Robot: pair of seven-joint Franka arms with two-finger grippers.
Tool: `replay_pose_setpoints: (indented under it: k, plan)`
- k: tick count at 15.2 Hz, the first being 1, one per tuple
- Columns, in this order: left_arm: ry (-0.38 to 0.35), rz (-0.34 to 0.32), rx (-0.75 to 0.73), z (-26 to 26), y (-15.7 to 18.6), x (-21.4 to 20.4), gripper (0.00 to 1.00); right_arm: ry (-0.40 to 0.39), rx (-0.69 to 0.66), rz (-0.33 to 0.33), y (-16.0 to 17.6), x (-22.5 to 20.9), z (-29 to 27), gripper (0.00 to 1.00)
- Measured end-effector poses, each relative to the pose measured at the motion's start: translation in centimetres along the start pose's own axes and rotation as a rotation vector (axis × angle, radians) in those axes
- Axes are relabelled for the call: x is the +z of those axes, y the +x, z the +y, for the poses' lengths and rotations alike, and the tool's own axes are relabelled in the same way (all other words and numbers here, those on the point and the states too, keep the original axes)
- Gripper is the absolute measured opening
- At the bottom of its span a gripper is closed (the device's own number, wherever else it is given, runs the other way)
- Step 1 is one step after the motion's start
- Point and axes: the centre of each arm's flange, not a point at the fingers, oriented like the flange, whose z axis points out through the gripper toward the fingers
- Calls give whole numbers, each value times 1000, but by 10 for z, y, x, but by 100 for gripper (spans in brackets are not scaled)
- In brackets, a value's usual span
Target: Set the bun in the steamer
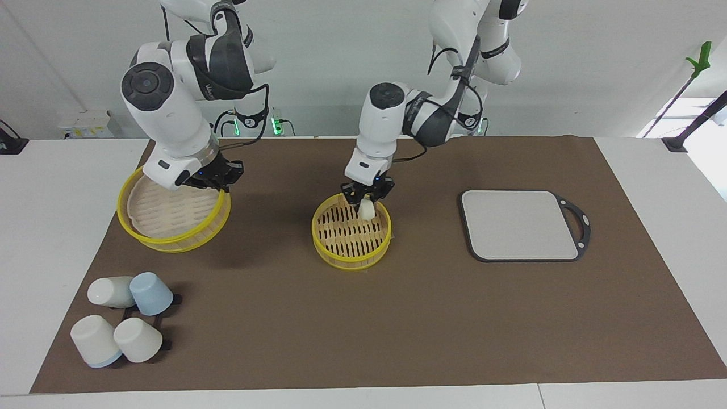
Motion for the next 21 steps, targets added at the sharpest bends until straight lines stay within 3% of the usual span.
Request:
replay_pose_setpoints:
  k: [2,6,12,14,16,18,21]
  plan:
    - [13,-2,26,9,-12,29,40,-11,-23,-8,1,4,-13,9]
    - [11,13,12,5,-4,37,42,-16,-43,-7,0,3,-25,9]
    - [8,15,-35,6,-9,41,99,-16,-43,-7,0,4,-25,9]
    - [15,17,-52,0,0,36,100,-16,-43,-6,0,4,-25,9]
    - [36,11,-93,-23,28,8,100,-16,-49,-4,1,4,-28,9]
    - [71,-16,-109,-71,69,-45,100,-19,-64,19,3,2,-42,9]
    - [85,-37,-115,-171,127,-143,100,35,-72,128,12,-4,-120,9]
